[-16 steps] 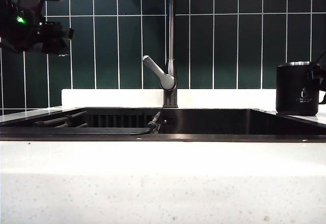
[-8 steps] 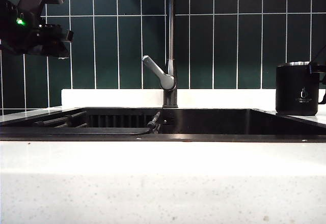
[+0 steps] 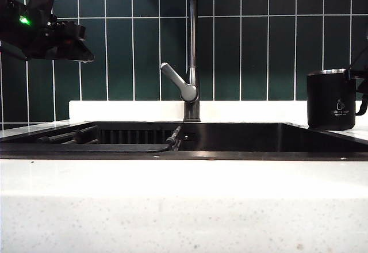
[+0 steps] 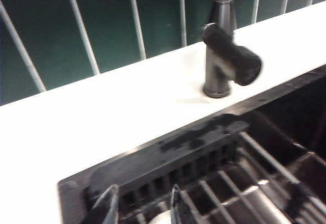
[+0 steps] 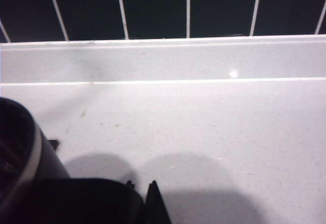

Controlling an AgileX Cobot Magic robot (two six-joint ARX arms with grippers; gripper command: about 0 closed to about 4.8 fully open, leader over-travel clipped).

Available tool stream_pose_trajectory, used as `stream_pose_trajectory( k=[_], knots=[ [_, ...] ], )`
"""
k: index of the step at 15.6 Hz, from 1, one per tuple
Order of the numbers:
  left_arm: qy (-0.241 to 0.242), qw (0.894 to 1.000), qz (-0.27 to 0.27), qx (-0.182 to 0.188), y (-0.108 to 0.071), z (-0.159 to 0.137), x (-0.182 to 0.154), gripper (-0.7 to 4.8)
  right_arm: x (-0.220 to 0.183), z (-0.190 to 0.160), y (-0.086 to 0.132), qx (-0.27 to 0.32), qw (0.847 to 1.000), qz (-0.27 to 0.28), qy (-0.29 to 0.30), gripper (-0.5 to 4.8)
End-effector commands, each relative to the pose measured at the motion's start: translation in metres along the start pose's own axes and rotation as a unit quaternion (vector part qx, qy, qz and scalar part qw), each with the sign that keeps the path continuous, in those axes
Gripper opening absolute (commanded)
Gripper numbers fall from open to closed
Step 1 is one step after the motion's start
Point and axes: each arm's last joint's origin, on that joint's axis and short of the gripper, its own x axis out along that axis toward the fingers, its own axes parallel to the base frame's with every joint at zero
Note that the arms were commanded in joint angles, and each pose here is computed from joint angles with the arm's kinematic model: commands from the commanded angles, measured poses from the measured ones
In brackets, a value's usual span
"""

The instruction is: Pick up the mug next to the sink, go to the faucet to get some water, pour the water into the sink, and finally put the mug back to its place.

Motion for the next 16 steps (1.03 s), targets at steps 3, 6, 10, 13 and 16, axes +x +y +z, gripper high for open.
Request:
stream_pose_trajectory(
  k=[3, 6, 10, 13, 16],
  knots=[
    [-0.04, 0.998, -0.046, 0.01, -0.001, 0.008, 0.002, 1.29, -0.014, 0.048, 0.015, 0.024, 0.995, 0.059, -0.074, -0.03],
    [-0.052, 0.997, -0.062, -0.007, 0.007, 0.02, 0.021, 1.29, -0.018, 0.077, 0.043, 0.019, 0.988, 0.12, -0.093, -0.03],
    [-0.071, 0.99, -0.119, -0.031, 0.019, 0.036, 0.055, 1.3, -0.014, 0.098, 0.089, -0.029, 0.976, 0.199, -0.078, -0.03],
    [-0.086, 0.98, -0.177, -0.025, 0.028, 0.043, 0.085, 1.3, -0.013, 0.119, 0.124, -0.049, 0.966, 0.244, -0.065, -0.03],
    [-0.088, 0.972, -0.213, -0.038, 0.036, 0.041, 0.114, 1.34, -0.016, 0.13, 0.146, -0.05, 0.961, 0.264, -0.07, -0.03]
  ],
)
